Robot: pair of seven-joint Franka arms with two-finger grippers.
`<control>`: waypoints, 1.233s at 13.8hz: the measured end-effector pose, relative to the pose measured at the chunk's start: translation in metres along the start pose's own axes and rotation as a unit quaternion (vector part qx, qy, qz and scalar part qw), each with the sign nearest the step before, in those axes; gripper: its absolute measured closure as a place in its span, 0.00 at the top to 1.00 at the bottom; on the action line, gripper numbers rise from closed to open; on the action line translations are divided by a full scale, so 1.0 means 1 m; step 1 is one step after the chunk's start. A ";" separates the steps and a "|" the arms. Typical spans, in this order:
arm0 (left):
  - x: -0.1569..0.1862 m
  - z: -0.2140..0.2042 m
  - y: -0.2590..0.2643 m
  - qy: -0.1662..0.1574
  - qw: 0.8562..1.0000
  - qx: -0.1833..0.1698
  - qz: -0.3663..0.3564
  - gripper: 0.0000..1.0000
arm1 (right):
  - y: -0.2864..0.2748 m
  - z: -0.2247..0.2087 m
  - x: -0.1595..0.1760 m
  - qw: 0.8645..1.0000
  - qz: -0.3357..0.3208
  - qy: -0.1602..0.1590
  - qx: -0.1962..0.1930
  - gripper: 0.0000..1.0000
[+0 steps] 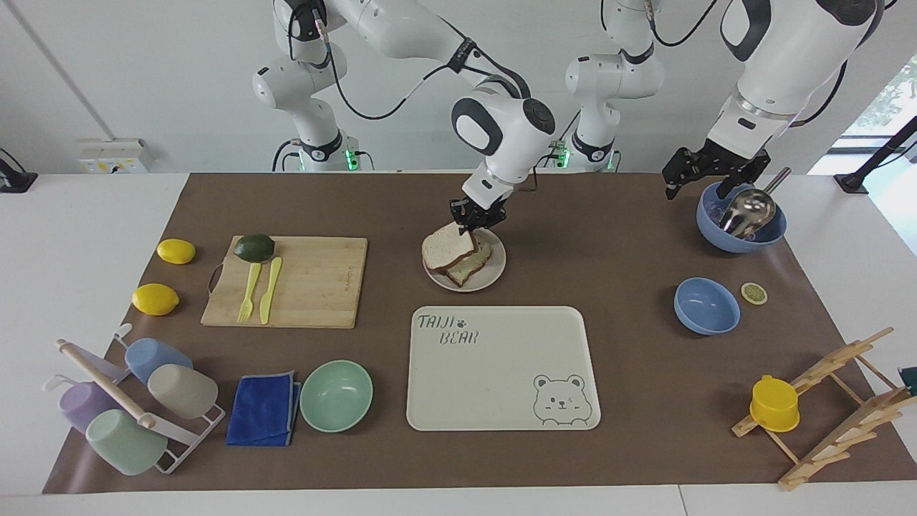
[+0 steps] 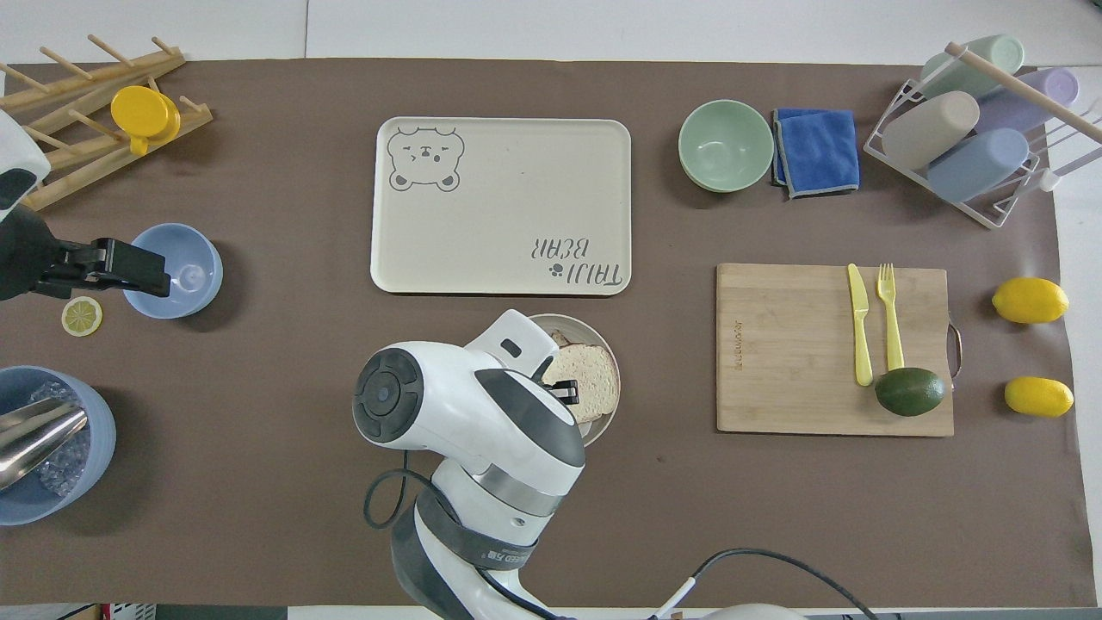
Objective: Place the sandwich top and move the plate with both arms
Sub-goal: 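Lift the bread slice with the right gripper and carry it over the plate, then lower the bread onto the egg while the left gripper reaches the plate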
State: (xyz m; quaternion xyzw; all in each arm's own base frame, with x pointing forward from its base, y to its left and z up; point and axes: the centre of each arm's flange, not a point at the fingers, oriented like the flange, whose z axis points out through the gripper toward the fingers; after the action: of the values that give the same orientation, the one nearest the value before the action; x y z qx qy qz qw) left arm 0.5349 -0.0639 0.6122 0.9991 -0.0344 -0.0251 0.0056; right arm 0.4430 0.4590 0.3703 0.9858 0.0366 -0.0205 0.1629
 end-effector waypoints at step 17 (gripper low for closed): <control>-0.006 0.034 0.004 0.010 1.000 0.001 -0.003 1.00 | 0.216 -0.131 0.045 0.987 0.097 0.031 0.127 1.00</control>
State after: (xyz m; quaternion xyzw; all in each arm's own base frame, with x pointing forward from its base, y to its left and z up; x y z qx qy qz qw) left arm 0.5273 -0.0680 0.5790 0.9994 -0.0310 -0.0156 0.0052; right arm 0.5088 0.3000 0.5616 0.9975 -0.0573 0.0217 0.0363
